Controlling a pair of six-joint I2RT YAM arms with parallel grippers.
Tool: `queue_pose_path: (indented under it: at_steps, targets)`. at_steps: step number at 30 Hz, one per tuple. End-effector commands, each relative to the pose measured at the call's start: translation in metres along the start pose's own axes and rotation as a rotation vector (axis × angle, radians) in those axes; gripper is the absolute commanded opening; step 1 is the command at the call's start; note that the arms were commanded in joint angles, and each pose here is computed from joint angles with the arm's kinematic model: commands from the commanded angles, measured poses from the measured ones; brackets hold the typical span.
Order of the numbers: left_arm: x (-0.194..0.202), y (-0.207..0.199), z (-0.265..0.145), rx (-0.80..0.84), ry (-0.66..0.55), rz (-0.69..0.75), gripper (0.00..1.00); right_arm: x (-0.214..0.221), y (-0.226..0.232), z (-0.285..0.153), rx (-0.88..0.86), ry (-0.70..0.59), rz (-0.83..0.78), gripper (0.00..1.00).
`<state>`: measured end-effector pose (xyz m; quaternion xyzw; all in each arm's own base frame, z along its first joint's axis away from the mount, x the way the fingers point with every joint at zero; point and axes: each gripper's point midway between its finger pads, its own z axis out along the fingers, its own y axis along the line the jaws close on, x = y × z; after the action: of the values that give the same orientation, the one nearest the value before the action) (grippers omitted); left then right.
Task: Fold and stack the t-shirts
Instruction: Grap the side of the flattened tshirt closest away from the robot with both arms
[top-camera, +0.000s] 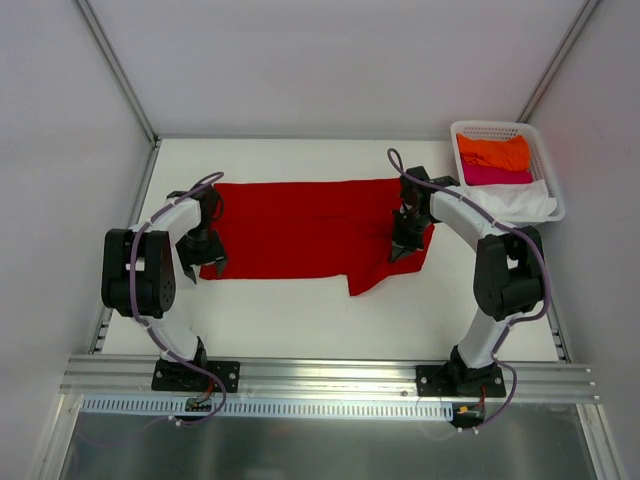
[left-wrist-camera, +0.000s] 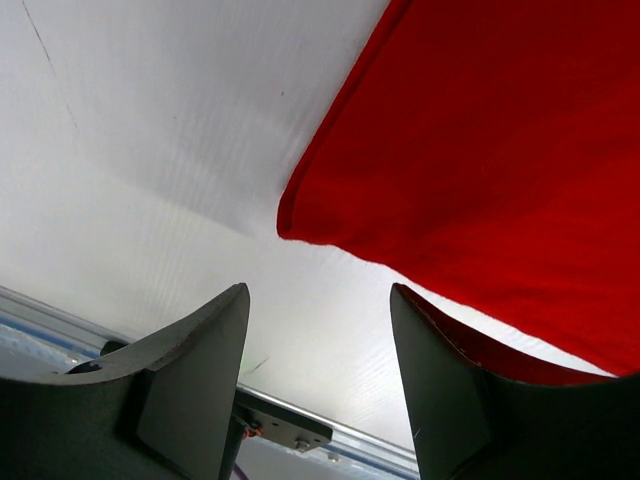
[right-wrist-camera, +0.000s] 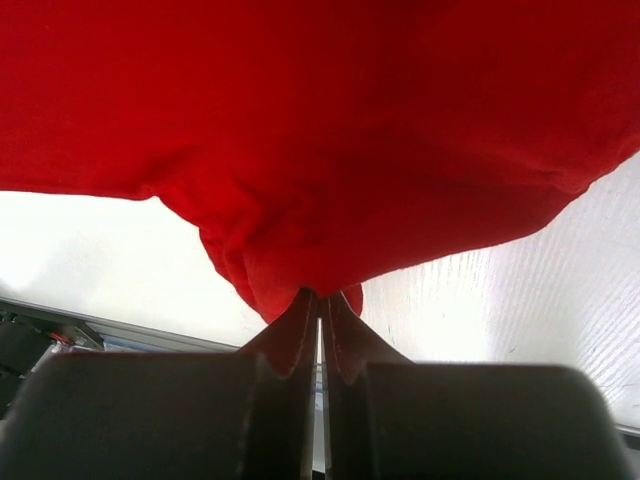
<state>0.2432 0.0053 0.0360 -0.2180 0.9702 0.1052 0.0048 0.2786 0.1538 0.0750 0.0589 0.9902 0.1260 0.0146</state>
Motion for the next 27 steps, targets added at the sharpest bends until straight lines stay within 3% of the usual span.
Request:
queue_pose_path:
  at_steps: [1, 16, 18, 20, 24, 27]
  targets:
    - [-0.004, 0.001, 0.004, -0.014, -0.035, 0.016, 0.59, 0.010, -0.002, -0.004, -0.002, 0.026, 0.001, 0.00]
    - [-0.016, -0.007, 0.027, -0.005, -0.060, 0.030, 0.56, 0.018, -0.008, -0.005, 0.005, 0.027, 0.002, 0.00]
    - [-0.014, -0.004, 0.029, -0.017, -0.061, 0.030, 0.43, 0.018, -0.008, -0.005, 0.007, 0.027, 0.000, 0.00]
    - [-0.013, -0.003, 0.029, -0.019, -0.066, 0.033, 0.18, 0.019, -0.008, -0.005, 0.007, 0.027, 0.002, 0.01]
    - [-0.012, 0.001, 0.029, -0.033, -0.074, 0.039, 0.00, 0.020, -0.009, -0.004, 0.007, 0.030, 0.001, 0.01]
    - [-0.013, 0.002, 0.026, -0.030, -0.083, 0.039, 0.00, 0.019, -0.009, -0.005, 0.010, 0.026, 0.005, 0.00]
